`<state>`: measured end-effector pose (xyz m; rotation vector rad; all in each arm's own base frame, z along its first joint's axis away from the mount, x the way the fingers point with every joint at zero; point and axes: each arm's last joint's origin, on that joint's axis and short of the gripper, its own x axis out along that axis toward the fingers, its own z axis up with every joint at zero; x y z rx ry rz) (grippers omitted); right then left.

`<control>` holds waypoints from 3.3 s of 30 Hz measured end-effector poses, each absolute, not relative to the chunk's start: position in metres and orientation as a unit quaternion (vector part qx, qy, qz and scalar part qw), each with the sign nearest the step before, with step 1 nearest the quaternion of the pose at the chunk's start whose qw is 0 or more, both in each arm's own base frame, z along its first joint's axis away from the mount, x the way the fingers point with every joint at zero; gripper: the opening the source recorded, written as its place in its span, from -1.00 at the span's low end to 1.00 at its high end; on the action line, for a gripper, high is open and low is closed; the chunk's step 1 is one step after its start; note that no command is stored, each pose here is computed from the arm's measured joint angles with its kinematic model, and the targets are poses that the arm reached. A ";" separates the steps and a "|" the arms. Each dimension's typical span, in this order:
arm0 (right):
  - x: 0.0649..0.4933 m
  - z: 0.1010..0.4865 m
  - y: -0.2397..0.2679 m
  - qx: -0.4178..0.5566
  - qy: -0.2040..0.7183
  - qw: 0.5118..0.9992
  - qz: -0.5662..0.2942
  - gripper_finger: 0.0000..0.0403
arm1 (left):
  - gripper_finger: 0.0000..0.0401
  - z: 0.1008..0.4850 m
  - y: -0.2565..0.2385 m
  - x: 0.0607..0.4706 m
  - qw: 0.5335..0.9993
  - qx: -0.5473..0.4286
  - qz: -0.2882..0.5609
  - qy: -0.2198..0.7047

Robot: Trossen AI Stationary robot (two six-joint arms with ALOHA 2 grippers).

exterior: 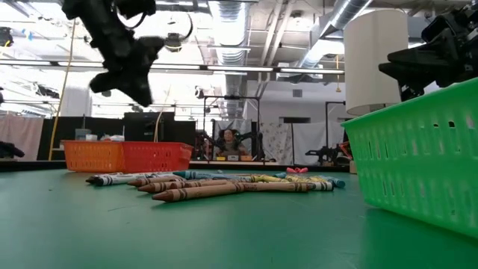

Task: Sort crayons
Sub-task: Put the black crayon into the orange bin

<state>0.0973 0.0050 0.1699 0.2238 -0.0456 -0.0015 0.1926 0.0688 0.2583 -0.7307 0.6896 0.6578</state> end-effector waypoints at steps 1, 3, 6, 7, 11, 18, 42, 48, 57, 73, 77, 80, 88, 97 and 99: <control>0.097 0.170 0.005 0.112 -0.023 0.993 -0.001 -0.39 | -0.63 0.259 0.063 0.195 0.835 -0.334 0.292 0.326; 0.097 0.170 0.005 0.112 -0.023 0.993 -0.001 -0.39 | -0.51 0.260 0.050 0.200 0.847 -0.319 0.262 0.335; 0.097 0.170 0.005 0.112 -0.025 0.993 -0.004 -0.39 | -0.33 0.260 0.031 0.204 0.854 -0.314 0.231 0.344; 0.097 0.170 0.005 0.112 -0.026 0.993 -0.008 -0.39 | -0.27 0.260 0.025 0.204 0.853 -0.318 0.227 0.346; 0.097 0.171 0.004 0.112 -0.029 0.993 -0.024 -0.39 | -0.12 0.259 0.005 0.204 0.845 -0.334 0.236 0.343; 0.096 0.184 0.003 0.114 -0.096 0.989 -0.025 -0.39 | -0.08 0.254 -0.014 0.198 0.822 -0.354 0.287 0.341; 0.081 0.228 0.004 0.078 -0.109 0.991 -0.014 -0.39 | -0.08 0.194 -0.064 0.231 0.695 -0.476 0.382 0.379; 0.081 0.225 0.004 0.076 -0.093 0.993 -0.015 -0.39 | -0.08 0.173 -0.075 0.240 0.653 -0.503 0.404 0.396; 0.082 0.222 0.004 0.075 -0.076 0.994 -0.015 -0.39 | -0.08 0.159 -0.076 0.248 0.642 -0.510 0.417 0.392; 0.082 0.220 0.004 0.073 -0.063 0.995 -0.014 -0.39 | -0.10 0.146 -0.070 0.255 0.628 -0.503 0.425 0.415; 0.082 0.220 0.004 0.073 -0.063 0.995 -0.014 -0.39 | -0.27 0.145 -0.070 0.254 0.630 -0.496 0.424 0.421; 0.082 0.220 0.004 0.073 -0.063 0.995 -0.015 -0.39 | -0.49 0.145 -0.070 0.253 0.631 -0.492 0.423 0.426; 0.082 0.220 0.004 0.073 -0.063 0.995 -0.015 -0.39 | -0.96 0.144 -0.070 0.254 0.644 -0.479 0.410 0.434; 0.082 0.220 0.004 0.073 -0.063 0.995 -0.015 -0.39 | -0.95 0.146 -0.070 0.254 0.647 -0.476 0.406 0.435; 0.082 0.220 0.004 0.073 -0.063 0.995 -0.015 -0.39 | -0.96 0.148 -0.070 0.253 0.656 -0.474 0.398 0.433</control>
